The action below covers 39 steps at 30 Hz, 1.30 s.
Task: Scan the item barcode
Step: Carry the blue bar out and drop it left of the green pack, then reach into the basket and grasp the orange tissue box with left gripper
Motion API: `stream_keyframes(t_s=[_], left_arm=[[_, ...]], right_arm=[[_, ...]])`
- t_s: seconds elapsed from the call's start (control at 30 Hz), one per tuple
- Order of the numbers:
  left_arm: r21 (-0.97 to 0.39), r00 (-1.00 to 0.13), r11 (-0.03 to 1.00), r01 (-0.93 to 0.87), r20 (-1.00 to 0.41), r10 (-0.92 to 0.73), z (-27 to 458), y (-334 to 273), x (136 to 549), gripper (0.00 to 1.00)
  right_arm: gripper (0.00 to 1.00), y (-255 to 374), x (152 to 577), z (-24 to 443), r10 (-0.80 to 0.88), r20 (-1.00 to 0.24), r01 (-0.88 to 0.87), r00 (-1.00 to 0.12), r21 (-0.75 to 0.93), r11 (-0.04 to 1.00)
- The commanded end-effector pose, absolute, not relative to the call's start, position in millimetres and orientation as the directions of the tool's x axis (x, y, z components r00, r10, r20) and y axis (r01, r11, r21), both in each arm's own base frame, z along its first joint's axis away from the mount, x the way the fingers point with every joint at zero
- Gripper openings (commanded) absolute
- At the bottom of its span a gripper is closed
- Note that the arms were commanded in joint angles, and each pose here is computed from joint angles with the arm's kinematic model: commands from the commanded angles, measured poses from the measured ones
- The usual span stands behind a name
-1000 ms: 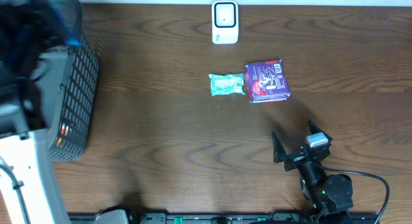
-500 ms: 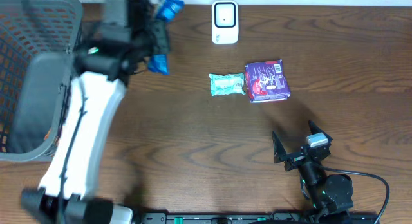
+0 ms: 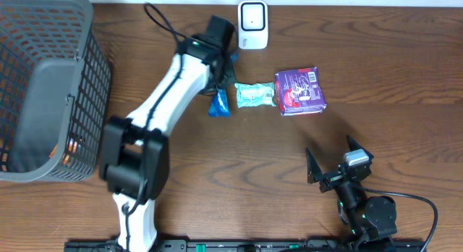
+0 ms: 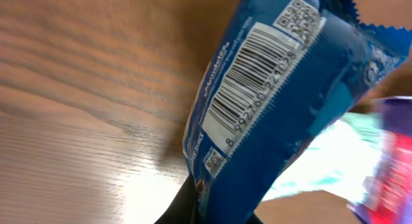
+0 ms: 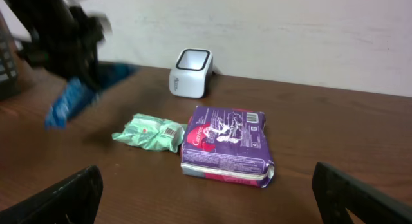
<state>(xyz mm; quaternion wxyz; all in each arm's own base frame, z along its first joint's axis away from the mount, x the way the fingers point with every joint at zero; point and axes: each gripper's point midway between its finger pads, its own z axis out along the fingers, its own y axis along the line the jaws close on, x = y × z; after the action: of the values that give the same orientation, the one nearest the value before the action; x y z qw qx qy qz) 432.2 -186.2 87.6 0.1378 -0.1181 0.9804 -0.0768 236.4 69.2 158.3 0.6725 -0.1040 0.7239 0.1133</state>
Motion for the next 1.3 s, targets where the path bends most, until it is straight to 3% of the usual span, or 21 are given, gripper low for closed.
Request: stream_keyframes(t_s=[0.0,0.13,0.2,0.37,0.6,0.73,0.87,0.9,1.07,1.27], left_arm=[[-0.145,-0.928,0.947,-0.286,-0.202,-0.311,53.8,-193.6,429.8,0.27],[-0.13,-0.936,0.952,-0.276,-0.187,-0.297,37.1,-199.5,428.9,0.59],[-0.138,-0.936,0.954,-0.268,-0.199,-0.291,42.7,-198.6,432.7,0.68],[-0.178,-0.927,0.966,-0.186,-0.296,-0.232,95.0,-190.2,450.0,0.64],[-0.209,-0.803,0.978,-0.024,-0.579,-0.144,236.1,-138.7,462.3,0.64],[-0.237,-0.65,0.96,-0.147,-0.708,-0.275,314.2,-56.3,454.0,0.64],[-0.241,-0.478,0.9,-0.363,-0.781,-0.402,361.2,48.3,430.3,0.64],[-0.221,-0.419,0.854,-0.471,-0.796,-0.437,368.4,92.7,415.6,0.64],[-0.139,-0.346,0.678,-0.722,-0.775,-0.528,353.0,199.1,365.2,0.64],[-0.043,-0.371,0.507,-0.861,-0.631,-0.682,293.9,261.0,308.2,0.64]], right_arm=[[0.99,67.5,236.7,157.7,0.015,-0.997,-0.295,-0.078,0.038,0.955],[0.99,67.5,236.7,157.7,0.015,-0.997,-0.295,-0.078,0.038,0.955],[0.99,67.5,236.7,157.7,0.015,-0.997,-0.295,-0.078,0.038,0.955],[0.99,67.5,236.7,157.7,0.016,-0.997,-0.295,-0.078,0.038,0.955],[0.99,67.5,236.7,157.7,0.016,-0.997,-0.295,-0.078,0.038,0.955],[0.99,67.5,236.7,157.7,0.015,-0.997,-0.295,-0.078,0.038,0.955],[0.99,67.5,236.7,157.7,0.015,-0.997,-0.295,-0.078,0.038,0.955],[0.99,67.5,236.7,157.7,0.015,-0.997,-0.295,-0.078,0.038,0.955],[0.99,67.5,236.7,157.7,0.015,-0.997,-0.295,-0.078,0.038,0.955],[0.99,67.5,236.7,157.7,0.016,-0.997,-0.295,-0.078,0.038,0.955]])
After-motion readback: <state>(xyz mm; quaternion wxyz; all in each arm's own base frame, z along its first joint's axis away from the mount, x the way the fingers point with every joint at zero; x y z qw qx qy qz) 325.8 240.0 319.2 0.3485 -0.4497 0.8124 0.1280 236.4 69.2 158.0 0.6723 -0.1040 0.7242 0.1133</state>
